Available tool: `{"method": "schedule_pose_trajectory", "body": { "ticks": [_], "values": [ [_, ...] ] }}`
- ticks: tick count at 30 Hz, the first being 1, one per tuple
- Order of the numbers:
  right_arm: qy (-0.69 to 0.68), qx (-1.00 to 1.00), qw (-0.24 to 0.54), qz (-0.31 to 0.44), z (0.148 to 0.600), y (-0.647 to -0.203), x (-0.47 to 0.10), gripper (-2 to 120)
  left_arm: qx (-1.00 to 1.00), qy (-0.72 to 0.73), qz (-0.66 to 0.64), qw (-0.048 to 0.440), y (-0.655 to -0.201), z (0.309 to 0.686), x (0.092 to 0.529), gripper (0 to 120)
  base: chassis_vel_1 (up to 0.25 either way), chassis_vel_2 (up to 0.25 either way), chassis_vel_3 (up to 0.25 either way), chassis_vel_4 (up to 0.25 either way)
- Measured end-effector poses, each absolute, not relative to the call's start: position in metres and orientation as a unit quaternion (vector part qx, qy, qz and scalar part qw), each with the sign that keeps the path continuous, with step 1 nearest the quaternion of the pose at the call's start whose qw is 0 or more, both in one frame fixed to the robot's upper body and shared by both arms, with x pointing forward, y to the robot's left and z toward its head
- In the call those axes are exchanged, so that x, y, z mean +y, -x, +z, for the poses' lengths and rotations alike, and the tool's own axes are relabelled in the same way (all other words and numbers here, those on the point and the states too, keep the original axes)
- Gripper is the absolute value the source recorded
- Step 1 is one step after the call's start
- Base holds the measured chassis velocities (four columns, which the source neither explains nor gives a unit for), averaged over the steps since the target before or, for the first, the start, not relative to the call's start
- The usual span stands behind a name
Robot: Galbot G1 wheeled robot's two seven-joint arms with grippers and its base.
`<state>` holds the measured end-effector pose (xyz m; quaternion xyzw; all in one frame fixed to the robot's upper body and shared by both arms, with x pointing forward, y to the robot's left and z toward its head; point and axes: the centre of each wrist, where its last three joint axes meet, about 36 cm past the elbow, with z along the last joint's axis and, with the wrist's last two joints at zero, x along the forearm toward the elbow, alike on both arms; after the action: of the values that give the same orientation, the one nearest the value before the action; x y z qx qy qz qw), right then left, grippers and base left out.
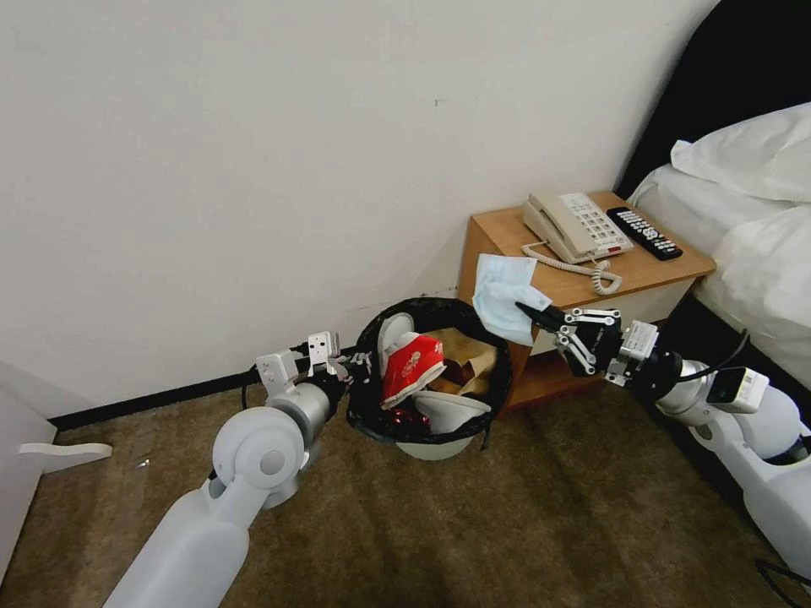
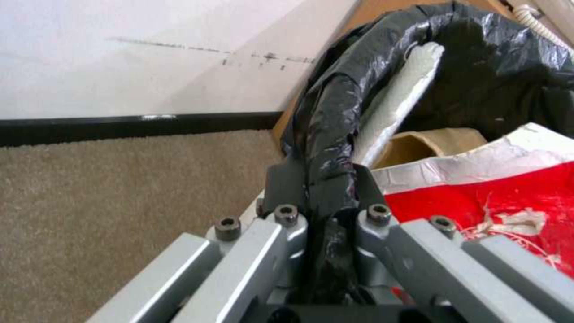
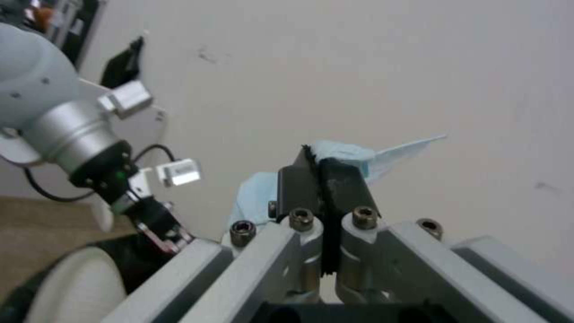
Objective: Pick up the trash bin, then pick up the garbage from the floor and place it into the trash bin.
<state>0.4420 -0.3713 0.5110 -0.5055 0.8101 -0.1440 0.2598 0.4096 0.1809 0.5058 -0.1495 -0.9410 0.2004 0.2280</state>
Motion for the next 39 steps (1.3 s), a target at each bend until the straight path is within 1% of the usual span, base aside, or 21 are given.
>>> {"method": "schedule_pose_trajectory", "body": {
  "ticks": [13,22,36,38,39],
  "values": [
    [0.542,0.794,0.253,-0.105,0.493,-0.459,-0.335,0,-0.941,0.148,0.202,0.228,-0.414,0.504,0.181,4,0.000,0.000,0.000,0.000],
    [0.550,0.795,0.234,-0.105,0.475,-0.454,-0.337,0,-0.941,0.147,0.203,0.227,-0.418,0.504,0.182,4,0.000,0.000,0.000,0.000],
    [0.546,0.797,0.235,-0.110,0.473,-0.451,-0.337,0,-0.942,0.145,0.203,0.225,-0.418,0.505,0.184,4,0.000,0.000,0.000,0.000],
    [0.541,0.800,0.236,-0.111,0.474,-0.451,-0.336,1,-0.942,0.145,0.203,0.225,-0.417,0.505,0.184,4,0.000,0.000,0.000,0.000],
    [0.539,0.801,0.237,-0.112,0.475,-0.450,-0.336,5,-0.942,0.145,0.203,0.224,-0.417,0.505,0.184,4,0.000,0.000,0.000,0.000]
  ]
}}
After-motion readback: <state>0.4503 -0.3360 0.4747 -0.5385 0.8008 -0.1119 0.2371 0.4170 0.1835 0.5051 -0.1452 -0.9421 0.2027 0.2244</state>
